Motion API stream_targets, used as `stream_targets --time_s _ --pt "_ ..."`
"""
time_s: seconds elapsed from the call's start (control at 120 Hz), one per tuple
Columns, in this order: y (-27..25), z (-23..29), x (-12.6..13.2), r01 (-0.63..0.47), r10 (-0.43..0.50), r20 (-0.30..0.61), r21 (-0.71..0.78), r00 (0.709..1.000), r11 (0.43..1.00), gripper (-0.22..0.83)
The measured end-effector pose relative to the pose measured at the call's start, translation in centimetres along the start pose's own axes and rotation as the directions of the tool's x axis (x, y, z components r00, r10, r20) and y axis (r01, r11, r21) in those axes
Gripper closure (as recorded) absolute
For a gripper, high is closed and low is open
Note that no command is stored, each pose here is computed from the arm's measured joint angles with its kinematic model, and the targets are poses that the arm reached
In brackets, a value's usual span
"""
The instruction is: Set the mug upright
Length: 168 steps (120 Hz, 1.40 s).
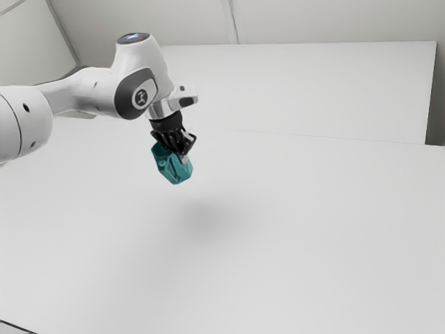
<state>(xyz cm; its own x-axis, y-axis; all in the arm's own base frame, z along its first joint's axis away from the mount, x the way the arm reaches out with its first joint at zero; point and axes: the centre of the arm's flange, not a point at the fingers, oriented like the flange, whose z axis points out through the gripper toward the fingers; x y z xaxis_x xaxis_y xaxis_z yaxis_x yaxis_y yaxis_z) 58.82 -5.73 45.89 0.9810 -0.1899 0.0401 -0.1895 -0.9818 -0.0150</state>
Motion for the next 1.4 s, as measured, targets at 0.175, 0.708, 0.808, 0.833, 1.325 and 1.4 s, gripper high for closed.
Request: stream_targets --time_s 0.175,0.708,0.808,0.833,1.325,1.4 --pt "-0.2 3.0 -0.9 -0.044 0.044 0.019 0.003 0.999 0.999 0.76" --pt "0.0 11.0 -0.8 -0.123 0.125 0.089 -0.027 0.988 0.992 0.76" --pt "0.0 11.4 -0.7 -0.127 0.129 0.09 -0.032 0.987 0.991 0.71" --pt "0.0 11.4 -0.7 -0.128 0.131 0.09 -0.034 0.987 0.991 0.68" --pt "-0.4 -1.2 1.6 -0.113 0.107 -0.106 -0.052 0.989 0.992 0.07" --pt "-2.2 -4.9 2.4 -0.089 0.081 -0.14 -0.049 0.987 0.995 0.05"
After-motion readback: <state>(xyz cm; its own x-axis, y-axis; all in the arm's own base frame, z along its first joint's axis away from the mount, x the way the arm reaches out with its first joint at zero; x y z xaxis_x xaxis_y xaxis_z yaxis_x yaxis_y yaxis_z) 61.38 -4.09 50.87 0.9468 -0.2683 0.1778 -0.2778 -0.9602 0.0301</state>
